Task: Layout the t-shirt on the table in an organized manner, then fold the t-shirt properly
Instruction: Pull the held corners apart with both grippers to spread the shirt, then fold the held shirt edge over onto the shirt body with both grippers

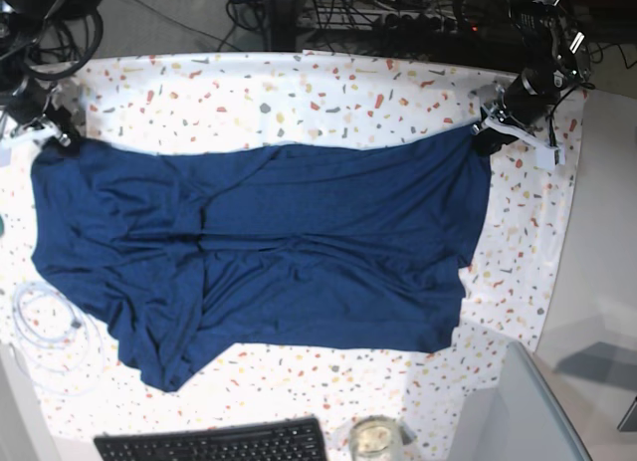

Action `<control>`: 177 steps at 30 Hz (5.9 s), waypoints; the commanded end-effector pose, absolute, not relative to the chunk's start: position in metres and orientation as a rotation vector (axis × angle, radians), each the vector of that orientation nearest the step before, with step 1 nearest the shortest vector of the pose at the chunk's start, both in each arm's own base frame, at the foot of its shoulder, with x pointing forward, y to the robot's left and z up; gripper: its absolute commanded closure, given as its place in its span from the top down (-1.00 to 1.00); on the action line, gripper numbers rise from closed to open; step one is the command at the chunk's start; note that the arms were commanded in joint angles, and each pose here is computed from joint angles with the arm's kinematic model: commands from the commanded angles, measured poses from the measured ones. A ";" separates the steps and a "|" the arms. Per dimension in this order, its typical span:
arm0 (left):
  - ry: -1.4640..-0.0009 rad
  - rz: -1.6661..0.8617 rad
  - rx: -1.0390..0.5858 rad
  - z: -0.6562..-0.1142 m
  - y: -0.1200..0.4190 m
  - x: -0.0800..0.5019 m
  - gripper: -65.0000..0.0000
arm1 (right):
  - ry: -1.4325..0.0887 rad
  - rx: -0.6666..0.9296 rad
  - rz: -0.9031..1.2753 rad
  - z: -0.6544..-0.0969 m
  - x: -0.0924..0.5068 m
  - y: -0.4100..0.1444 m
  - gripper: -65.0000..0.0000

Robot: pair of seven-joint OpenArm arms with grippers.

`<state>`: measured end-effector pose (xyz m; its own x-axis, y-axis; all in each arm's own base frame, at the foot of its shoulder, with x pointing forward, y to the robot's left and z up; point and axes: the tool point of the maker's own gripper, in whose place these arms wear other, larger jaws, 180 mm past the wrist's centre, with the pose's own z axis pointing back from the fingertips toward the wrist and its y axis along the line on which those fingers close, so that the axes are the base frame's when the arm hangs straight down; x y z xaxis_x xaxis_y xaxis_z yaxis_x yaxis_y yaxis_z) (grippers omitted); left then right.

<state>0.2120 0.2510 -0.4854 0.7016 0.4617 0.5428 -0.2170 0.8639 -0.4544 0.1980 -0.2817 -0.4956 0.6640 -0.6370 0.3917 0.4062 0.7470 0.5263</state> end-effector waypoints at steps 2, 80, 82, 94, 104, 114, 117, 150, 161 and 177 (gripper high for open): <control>-0.723 0.369 -0.362 -0.478 0.257 0.213 -1.00 | -0.646 0.408 -0.606 -0.485 0.207 -0.293 -0.97; -0.752 0.383 -0.211 -0.402 0.266 0.247 -1.00 | -0.312 0.236 -0.572 -0.440 0.173 -0.289 -1.00; -0.728 0.403 -0.225 -0.412 0.266 0.246 -1.00 | -0.323 0.240 -0.573 -0.438 0.179 -0.289 -1.00; -0.725 0.433 -0.252 -0.419 0.270 0.264 -1.00 | -0.276 0.246 -0.730 -0.451 0.174 -0.316 -1.00; -0.724 0.469 -0.276 -0.422 0.268 0.278 -1.00 | -0.262 0.272 -0.728 -0.444 0.181 -0.316 -1.00; -0.722 0.484 -0.292 -0.425 0.267 0.285 -1.00 | -0.268 0.273 -0.724 -0.441 0.187 -0.318 -1.00; -0.733 0.488 -0.296 -0.421 0.269 0.290 -1.00 | -0.276 0.281 -0.723 -0.440 0.192 -0.316 -1.00; -0.790 0.496 -0.322 -0.406 0.269 0.318 -1.00 | -0.344 0.285 -0.733 -0.451 0.226 -0.322 -1.00; -0.797 0.533 -0.335 -0.417 0.269 0.324 -1.00 | -0.350 0.290 -0.748 -0.451 0.236 -0.330 -1.00; -0.805 0.535 -0.334 -0.416 0.270 0.325 -1.00 | -0.314 0.288 -0.672 -0.457 0.240 -0.313 -1.00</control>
<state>0.3128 0.2624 -0.4315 0.6116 0.5706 0.5481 -0.3397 0.8150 -0.4694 0.2308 -0.3020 -0.4676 0.7499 -0.6439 0.1519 0.5668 0.7437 0.3545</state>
